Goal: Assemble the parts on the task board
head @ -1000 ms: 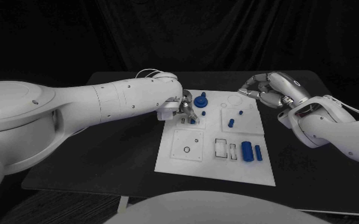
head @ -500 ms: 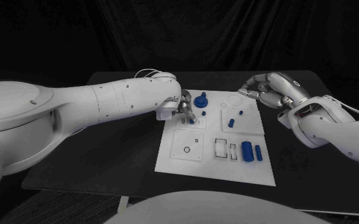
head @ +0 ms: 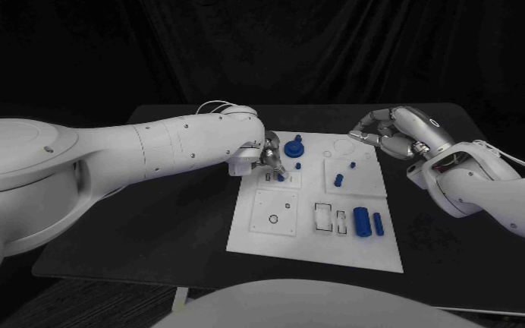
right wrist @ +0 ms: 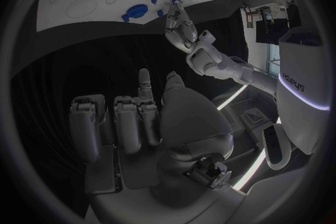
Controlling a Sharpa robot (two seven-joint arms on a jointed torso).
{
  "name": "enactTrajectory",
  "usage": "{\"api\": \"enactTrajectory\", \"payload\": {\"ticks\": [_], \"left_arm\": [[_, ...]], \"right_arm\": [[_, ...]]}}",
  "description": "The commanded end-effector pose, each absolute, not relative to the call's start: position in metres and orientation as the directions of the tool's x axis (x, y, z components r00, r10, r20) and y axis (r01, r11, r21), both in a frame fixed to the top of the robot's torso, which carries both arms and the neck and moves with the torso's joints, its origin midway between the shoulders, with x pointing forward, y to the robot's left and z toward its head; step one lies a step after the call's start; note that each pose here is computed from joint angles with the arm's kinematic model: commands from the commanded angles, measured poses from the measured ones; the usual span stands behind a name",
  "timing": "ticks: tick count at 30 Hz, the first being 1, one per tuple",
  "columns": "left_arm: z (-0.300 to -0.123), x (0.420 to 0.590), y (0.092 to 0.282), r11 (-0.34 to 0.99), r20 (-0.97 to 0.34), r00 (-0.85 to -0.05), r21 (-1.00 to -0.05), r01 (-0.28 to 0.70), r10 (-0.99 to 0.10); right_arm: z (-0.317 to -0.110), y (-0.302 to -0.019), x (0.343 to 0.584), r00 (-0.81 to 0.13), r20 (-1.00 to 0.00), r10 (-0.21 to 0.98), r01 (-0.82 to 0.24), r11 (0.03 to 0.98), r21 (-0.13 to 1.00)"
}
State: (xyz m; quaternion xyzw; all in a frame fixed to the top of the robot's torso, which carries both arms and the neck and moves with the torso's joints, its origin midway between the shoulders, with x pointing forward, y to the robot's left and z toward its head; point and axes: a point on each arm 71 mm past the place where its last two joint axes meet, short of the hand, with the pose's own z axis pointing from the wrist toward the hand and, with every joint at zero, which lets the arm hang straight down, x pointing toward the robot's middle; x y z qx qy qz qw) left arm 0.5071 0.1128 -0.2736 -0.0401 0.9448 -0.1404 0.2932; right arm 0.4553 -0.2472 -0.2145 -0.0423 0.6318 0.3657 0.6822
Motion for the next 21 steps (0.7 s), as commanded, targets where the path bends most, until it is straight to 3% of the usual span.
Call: {"api": "enactTrajectory", "payload": {"ticks": [1,21], "left_arm": [[-0.2742,0.5061,0.1108,0.953,-0.538,-0.827,-0.302,0.009,-0.162],[-0.276,0.506,0.1148,0.966,-0.527,-0.837,-0.259,-0.01,-0.149]], "right_arm": [[-0.2163,-0.2473,0.4549,-0.074,-0.894,0.442,-0.546,0.732,0.408],[-0.2173,-0.2474,0.4545,-0.078,-0.894,0.441,-0.545,0.732,0.409]]}}
